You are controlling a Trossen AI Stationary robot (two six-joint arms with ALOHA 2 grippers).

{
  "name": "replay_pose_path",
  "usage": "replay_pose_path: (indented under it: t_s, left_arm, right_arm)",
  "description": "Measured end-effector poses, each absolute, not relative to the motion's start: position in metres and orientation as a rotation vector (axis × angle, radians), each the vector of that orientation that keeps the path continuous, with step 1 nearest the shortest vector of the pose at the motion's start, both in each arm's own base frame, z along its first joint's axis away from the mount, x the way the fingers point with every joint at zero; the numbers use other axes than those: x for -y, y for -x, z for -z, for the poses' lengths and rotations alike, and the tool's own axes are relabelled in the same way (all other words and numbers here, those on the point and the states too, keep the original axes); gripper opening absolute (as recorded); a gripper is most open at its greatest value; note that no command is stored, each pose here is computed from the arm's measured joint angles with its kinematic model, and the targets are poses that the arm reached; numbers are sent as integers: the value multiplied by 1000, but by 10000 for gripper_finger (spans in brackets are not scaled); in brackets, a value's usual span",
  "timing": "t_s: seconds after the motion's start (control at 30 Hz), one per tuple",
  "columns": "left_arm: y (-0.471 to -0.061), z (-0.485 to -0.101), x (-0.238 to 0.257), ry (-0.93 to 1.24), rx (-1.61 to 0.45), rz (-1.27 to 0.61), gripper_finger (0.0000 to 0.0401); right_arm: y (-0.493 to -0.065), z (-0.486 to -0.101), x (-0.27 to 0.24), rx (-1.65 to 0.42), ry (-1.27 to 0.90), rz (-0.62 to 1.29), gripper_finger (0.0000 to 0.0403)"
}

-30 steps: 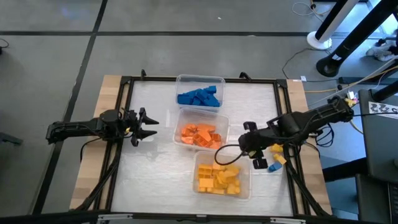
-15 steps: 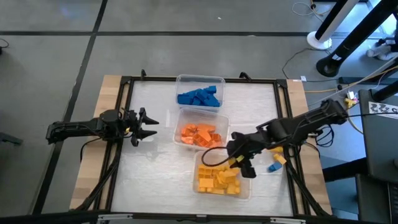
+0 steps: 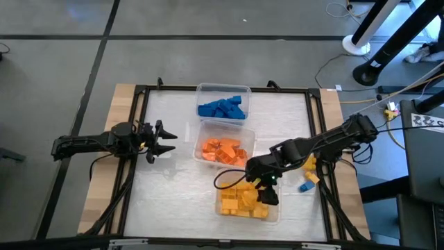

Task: Sort blocks
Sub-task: Put the yellow game piece into the bottom transparent bin

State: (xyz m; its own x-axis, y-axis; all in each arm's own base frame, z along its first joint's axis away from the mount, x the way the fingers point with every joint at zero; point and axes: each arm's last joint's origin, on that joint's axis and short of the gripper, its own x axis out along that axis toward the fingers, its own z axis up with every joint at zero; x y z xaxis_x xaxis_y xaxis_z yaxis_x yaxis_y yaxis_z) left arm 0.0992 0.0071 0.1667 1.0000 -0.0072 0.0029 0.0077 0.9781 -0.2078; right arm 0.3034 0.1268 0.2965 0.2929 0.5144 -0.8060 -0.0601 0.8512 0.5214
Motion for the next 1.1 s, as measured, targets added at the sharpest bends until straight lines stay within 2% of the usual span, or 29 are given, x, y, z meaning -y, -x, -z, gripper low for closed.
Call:
replay_pose_path:
  t_s: [0.2, 0.43, 0.57, 0.7, 0.83, 1.1]
  left_arm:
    - [-99, -167, -7, 209, 3, 8, 221]
    - [-99, -167, -7, 209, 3, 8, 221]
    - [-99, -167, -7, 209, 3, 8, 221]
    - [-99, -167, -7, 209, 3, 8, 221]
    - [-99, -167, -7, 209, 3, 8, 221]
    - [-99, -167, -7, 209, 2, 8, 221]
  right_arm:
    - [-286, -308, -124, -1243, -398, -435, 261]
    - [-235, -312, -120, -1487, -151, -157, 261]
    - [-214, -310, -131, -1587, -18, -98, 261]
    - [-208, -310, -142, -1533, 60, -53, 262]
    - [-213, -298, -147, -1482, 5, 27, 262]
    - [-234, -273, -160, -1363, -40, 14, 262]
